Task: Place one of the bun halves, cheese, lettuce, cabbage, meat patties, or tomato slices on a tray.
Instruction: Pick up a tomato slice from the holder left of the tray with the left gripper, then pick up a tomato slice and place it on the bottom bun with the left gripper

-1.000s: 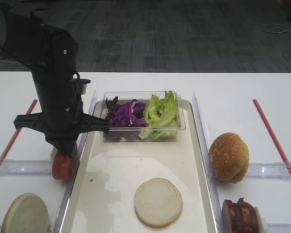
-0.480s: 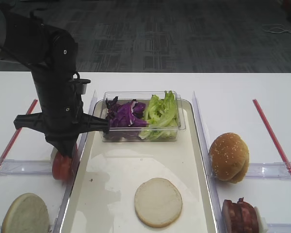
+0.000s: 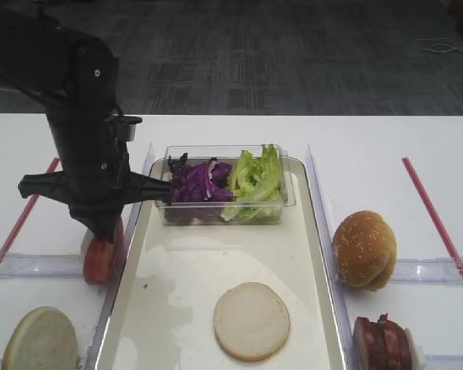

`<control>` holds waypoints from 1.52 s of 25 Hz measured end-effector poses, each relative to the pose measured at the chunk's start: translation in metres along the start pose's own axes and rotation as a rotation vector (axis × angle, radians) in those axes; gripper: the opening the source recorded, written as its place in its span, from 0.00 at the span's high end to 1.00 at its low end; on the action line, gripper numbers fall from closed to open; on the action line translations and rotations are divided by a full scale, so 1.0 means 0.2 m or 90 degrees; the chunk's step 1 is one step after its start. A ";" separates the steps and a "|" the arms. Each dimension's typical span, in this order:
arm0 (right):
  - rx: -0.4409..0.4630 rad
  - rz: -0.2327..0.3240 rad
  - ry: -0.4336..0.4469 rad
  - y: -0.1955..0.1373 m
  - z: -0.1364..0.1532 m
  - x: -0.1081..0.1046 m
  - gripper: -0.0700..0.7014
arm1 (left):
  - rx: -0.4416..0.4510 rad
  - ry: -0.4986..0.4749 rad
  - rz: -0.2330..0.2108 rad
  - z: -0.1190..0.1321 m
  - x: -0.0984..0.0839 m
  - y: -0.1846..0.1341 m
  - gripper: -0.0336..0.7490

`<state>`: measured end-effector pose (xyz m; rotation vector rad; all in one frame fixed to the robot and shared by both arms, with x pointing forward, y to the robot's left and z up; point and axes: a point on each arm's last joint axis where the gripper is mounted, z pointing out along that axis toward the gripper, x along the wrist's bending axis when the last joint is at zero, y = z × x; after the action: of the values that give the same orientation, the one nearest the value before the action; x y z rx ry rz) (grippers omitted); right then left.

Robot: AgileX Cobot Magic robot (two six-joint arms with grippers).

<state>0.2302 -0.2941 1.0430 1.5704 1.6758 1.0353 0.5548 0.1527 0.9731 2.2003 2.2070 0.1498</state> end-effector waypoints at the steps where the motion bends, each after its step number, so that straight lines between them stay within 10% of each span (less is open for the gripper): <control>1: 0.000 0.000 0.000 0.00 0.00 0.00 0.30 | -0.002 -0.001 0.000 -0.01 0.00 0.00 0.89; 38: 0.000 0.000 0.000 0.00 0.00 0.00 0.30 | -0.067 -0.030 0.016 -0.25 0.07 -0.19 0.89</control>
<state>0.2302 -0.2941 1.0430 1.5704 1.6758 1.0353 0.5130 0.1633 1.0205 2.1554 2.0969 0.2075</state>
